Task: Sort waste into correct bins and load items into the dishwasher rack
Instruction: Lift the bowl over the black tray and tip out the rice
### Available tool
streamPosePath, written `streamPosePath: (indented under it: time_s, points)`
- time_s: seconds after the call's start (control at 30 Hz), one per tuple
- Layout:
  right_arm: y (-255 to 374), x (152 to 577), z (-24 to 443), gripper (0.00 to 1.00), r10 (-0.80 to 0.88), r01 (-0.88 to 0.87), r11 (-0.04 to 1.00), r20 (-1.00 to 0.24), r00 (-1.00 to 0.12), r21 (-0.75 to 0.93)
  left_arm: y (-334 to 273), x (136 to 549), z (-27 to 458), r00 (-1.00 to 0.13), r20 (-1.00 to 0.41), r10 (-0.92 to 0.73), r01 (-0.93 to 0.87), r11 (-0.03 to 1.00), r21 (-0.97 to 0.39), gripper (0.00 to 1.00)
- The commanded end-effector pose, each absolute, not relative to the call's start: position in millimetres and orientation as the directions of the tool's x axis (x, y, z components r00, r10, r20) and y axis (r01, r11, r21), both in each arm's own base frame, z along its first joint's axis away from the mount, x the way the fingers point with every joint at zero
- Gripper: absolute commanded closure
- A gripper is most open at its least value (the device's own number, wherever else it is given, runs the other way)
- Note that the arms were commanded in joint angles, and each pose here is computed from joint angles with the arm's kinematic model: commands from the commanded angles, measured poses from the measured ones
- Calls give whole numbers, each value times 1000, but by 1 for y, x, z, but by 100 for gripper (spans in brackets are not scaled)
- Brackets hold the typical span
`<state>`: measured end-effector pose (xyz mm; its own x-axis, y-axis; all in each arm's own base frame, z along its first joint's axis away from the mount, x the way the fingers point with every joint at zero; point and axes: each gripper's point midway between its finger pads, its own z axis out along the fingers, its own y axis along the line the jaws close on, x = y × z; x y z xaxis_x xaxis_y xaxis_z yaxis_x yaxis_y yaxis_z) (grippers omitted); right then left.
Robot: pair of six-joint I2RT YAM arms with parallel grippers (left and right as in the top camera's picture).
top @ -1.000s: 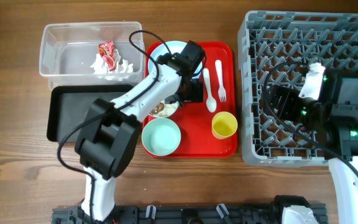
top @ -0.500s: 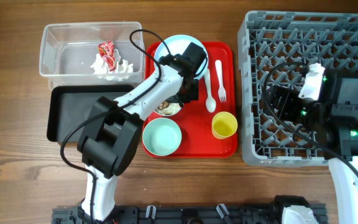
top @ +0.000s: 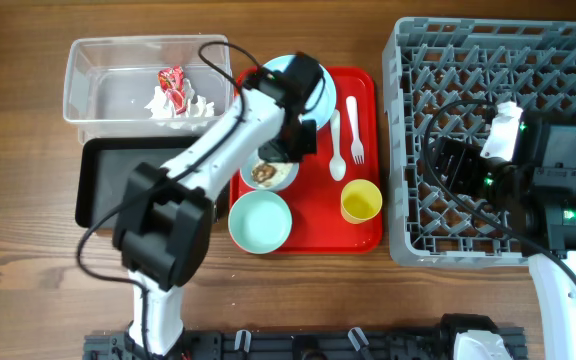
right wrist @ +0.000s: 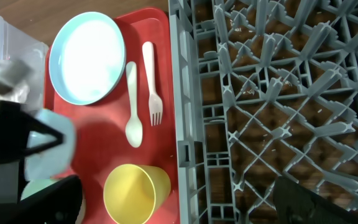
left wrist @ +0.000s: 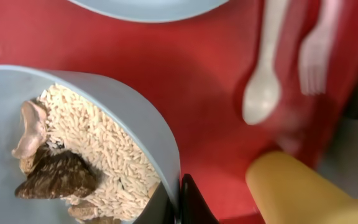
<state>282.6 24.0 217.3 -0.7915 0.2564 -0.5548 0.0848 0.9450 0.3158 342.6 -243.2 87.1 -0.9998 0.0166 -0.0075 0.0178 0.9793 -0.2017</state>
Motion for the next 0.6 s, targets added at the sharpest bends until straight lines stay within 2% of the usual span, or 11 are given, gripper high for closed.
streamPosePath:
  time_s: [0.0,0.27,0.57]
  points:
    - [21,286,221,0,253,89,949,-562,-787,303,-221,352,166,-993,-120,-11,26,953,-302,96]
    - [21,289,216,0,254,95,949,-546,-798,302,-123,345,226,-975,-165,-146,-82,936,-341,96]
    - [20,293,206,0,258,109,947,-514,-818,302,-74,313,225,-997,-76,-34,15,824,-566,96]
